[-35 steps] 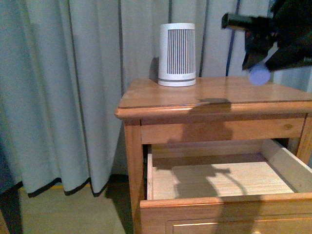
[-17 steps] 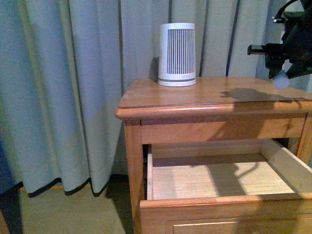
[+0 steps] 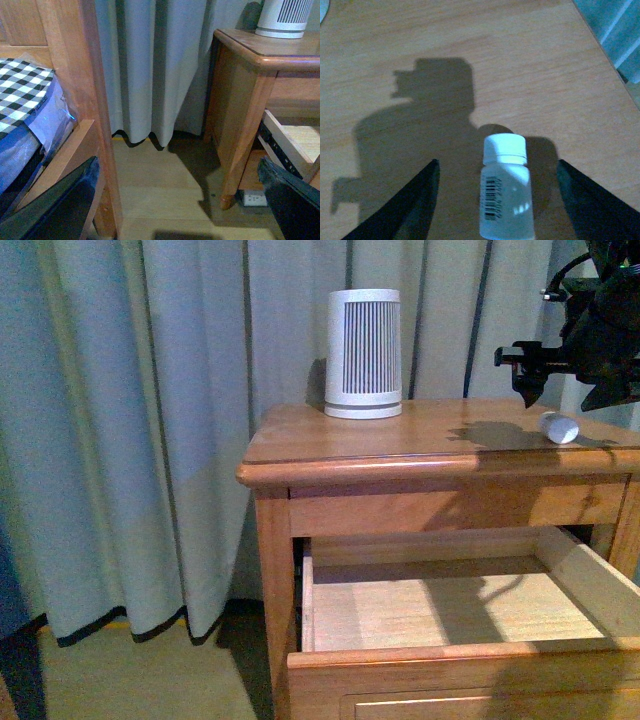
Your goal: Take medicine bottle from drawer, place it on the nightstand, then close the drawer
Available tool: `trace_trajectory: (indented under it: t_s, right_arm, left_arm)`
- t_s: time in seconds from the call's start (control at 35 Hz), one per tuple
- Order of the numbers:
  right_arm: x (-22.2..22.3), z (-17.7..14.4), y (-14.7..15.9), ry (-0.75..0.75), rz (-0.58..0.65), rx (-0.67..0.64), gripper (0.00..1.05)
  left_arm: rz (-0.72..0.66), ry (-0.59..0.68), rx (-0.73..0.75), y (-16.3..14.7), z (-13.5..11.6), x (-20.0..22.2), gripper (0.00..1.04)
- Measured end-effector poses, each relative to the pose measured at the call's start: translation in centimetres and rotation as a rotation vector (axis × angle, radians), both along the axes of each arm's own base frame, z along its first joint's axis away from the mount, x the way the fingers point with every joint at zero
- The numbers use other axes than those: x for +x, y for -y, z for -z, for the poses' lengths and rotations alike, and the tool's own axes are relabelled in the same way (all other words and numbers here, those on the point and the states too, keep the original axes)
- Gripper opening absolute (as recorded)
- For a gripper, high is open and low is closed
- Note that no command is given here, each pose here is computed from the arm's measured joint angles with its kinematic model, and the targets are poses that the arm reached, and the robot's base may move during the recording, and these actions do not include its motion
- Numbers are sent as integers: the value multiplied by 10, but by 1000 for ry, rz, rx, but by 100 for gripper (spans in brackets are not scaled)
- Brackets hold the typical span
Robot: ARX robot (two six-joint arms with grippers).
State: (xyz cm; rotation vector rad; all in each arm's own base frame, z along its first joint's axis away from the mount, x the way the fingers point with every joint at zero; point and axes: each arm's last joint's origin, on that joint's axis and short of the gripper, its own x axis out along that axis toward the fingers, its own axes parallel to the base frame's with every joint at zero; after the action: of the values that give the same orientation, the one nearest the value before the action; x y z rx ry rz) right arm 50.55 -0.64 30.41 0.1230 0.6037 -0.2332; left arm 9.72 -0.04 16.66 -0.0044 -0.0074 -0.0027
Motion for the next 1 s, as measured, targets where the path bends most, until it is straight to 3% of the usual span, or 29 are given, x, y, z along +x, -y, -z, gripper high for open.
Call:
trace_trajectory:
  t_s: [0.14, 0.26, 0.4, 0.54, 0.66, 0.8, 0.92, 1.0]
  right_arm:
    - [-2, -10, 1, 43, 3, -4, 99]
    - [-22, -34, -1, 116, -7, -7, 98]
    - [-81, -70, -2, 221, -6, 15, 98]
    - [-145, -74, -2, 299, -14, 62, 98]
    - [-206, -36, -4, 268, -32, 89, 98]
    - [-272, 55, -16, 79, -114, 124, 98]
    - [-296, 123, -22, -78, -142, 124, 98]
    - [-299, 146, -24, -91, -145, 113, 98]
  left_arm:
    - [0, 0, 0, 0, 0, 0, 98]
    - [0, 0, 0, 0, 0, 0, 98]
    - [0, 0, 0, 0, 0, 0, 98]
    - [0, 0, 0, 0, 0, 0, 98]
    - [0, 0, 0, 0, 0, 0, 98]
    - [0, 0, 0, 0, 0, 0, 98]
    - [0, 0, 0, 0, 0, 0, 98]
    - [0, 0, 0, 0, 0, 0, 98]
